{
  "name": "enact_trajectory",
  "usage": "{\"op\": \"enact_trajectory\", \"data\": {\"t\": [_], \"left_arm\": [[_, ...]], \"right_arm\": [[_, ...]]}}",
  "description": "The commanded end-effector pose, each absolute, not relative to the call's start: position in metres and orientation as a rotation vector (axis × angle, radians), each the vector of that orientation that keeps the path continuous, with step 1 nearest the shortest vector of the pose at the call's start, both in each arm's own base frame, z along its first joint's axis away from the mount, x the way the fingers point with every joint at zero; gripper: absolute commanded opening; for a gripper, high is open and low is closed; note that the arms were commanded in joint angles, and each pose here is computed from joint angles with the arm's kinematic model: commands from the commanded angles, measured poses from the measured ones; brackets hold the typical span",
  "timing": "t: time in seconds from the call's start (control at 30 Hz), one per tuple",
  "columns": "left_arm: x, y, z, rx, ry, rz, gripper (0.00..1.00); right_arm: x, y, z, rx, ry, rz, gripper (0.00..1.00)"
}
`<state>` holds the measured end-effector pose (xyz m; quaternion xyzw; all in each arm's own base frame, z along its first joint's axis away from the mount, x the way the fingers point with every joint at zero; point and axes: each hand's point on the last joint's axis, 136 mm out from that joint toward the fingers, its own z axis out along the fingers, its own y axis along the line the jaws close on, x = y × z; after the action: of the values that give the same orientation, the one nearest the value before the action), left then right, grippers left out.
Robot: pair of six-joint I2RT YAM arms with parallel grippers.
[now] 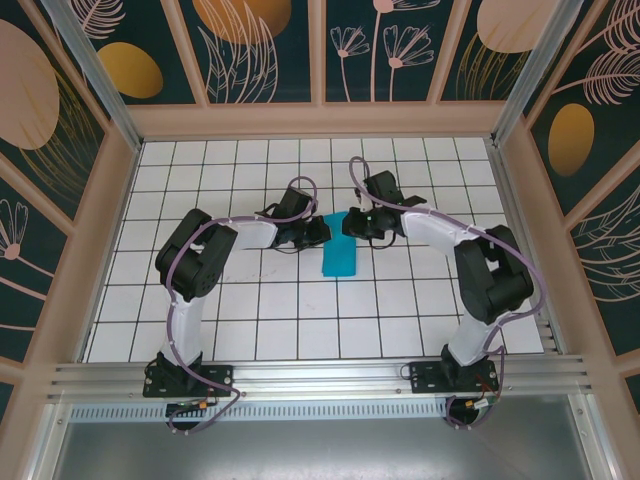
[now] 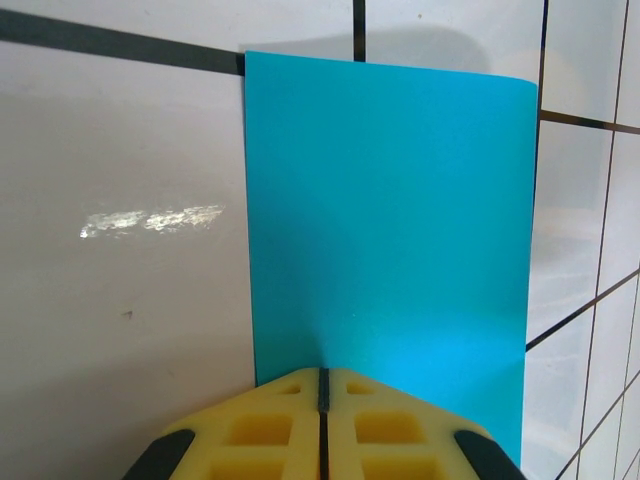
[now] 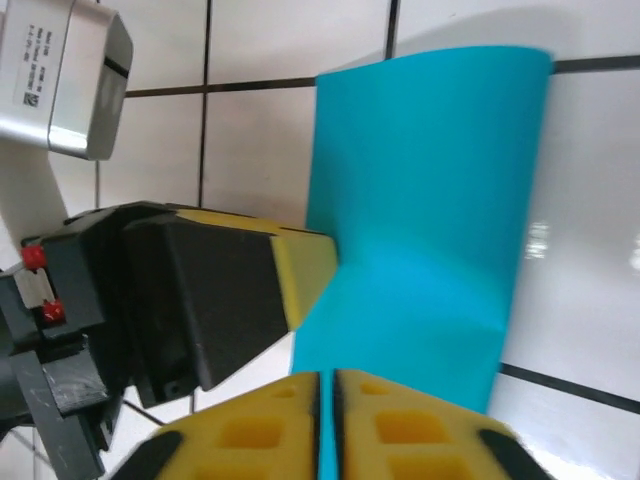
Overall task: Fold a paper plane with a square sheet of paper (pick it up from the middle)
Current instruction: Fold the square sheet of paper in half at the center of the table.
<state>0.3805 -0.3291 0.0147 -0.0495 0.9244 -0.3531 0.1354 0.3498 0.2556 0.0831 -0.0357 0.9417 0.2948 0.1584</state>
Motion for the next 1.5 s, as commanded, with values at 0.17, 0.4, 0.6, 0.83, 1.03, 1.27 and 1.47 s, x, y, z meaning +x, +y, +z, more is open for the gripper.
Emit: {"op": "enact_trajectory", "data": {"t": [0.17, 0.4, 0.6, 0.83, 1.03, 1.27, 1.47], "left_arm": [[0.358, -0.305, -0.038, -0.219, 2.832, -0.840, 0.10], [0.358, -0.302, -0.040, -0.238, 2.835, -0.818, 0.10], [0.358, -0.301, -0.041, -0.244, 2.835, -0.809, 0.10], [0.357, -0.297, -0.046, -0.269, 2.847, -0.776, 0.10], [0.353, -0.287, -0.056, -0.314, 2.872, -0.709, 0.09], [0.347, -0.279, -0.065, -0.354, 2.894, -0.663, 0.08], [0.345, -0.275, -0.069, -0.362, 2.902, -0.634, 0.08]], "right_arm": [[0.329, 0.270, 0.040, -0.147, 2.827, 0.956, 0.05], [0.316, 0.258, 0.017, -0.171, 2.902, 0.886, 0.05], [0.308, 0.245, 0.007, -0.188, 2.940, 0.811, 0.05], [0.305, 0.241, 0.004, -0.190, 2.944, 0.790, 0.05], [0.288, 0.232, 0.002, -0.255, 2.943, 0.791, 0.03], [0.260, 0.220, -0.002, -0.226, 2.968, 0.865, 0.02], [0.237, 0.208, -0.009, -0.175, 3.014, 0.869, 0.01]]}}
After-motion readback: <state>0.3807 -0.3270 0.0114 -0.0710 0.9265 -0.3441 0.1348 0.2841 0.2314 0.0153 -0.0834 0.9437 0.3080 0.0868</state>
